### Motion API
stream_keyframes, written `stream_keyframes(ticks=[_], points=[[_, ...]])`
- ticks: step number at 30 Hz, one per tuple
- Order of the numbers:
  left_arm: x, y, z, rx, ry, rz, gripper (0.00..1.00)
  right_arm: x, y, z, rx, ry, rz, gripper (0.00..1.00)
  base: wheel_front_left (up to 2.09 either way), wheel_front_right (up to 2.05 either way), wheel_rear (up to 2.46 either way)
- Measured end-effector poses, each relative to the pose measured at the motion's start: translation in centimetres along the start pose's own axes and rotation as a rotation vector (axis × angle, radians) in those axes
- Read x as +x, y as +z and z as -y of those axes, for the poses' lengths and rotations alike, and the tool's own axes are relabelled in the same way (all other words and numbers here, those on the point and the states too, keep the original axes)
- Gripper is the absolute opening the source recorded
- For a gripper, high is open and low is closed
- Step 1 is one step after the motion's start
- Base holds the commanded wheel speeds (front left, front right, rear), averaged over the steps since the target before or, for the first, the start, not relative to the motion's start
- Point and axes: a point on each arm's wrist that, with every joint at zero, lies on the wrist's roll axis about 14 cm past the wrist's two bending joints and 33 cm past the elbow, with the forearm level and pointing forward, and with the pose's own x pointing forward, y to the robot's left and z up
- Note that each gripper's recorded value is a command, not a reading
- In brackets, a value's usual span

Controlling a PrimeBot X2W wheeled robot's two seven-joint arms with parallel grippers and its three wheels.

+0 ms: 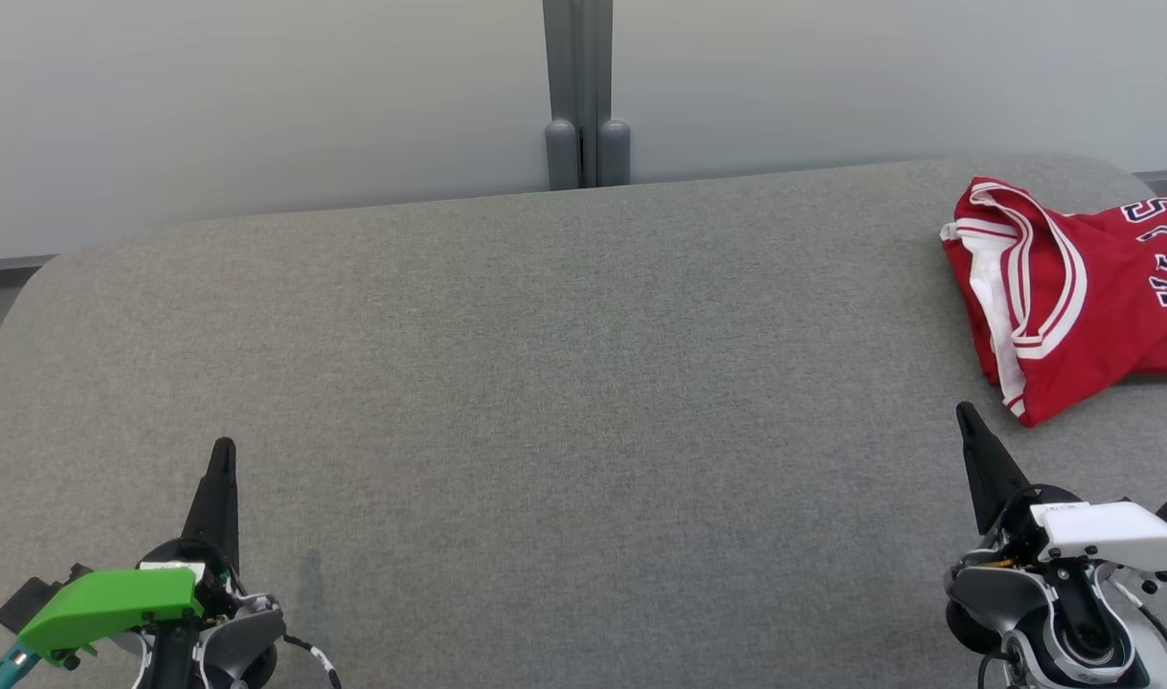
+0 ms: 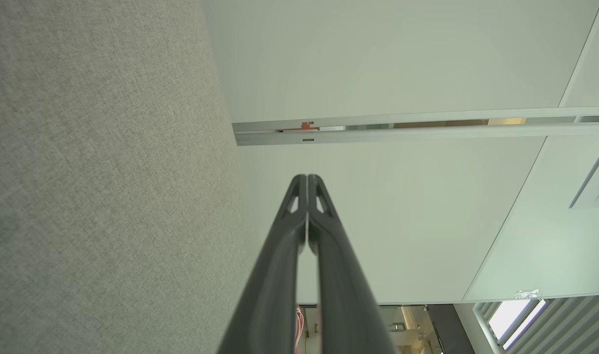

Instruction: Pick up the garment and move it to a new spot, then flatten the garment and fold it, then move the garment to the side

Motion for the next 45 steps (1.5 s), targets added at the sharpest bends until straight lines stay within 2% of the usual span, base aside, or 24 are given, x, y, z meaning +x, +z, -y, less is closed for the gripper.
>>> stream_keyframes(ticks=[45], points=[[0.01, 0.02, 0.02, -0.004, -0.001, 0.002, 0.00, 0.00, 0.04, 0.00, 0.005, 0.001, 0.002, 0.00, 0.00, 0.00, 0.00]])
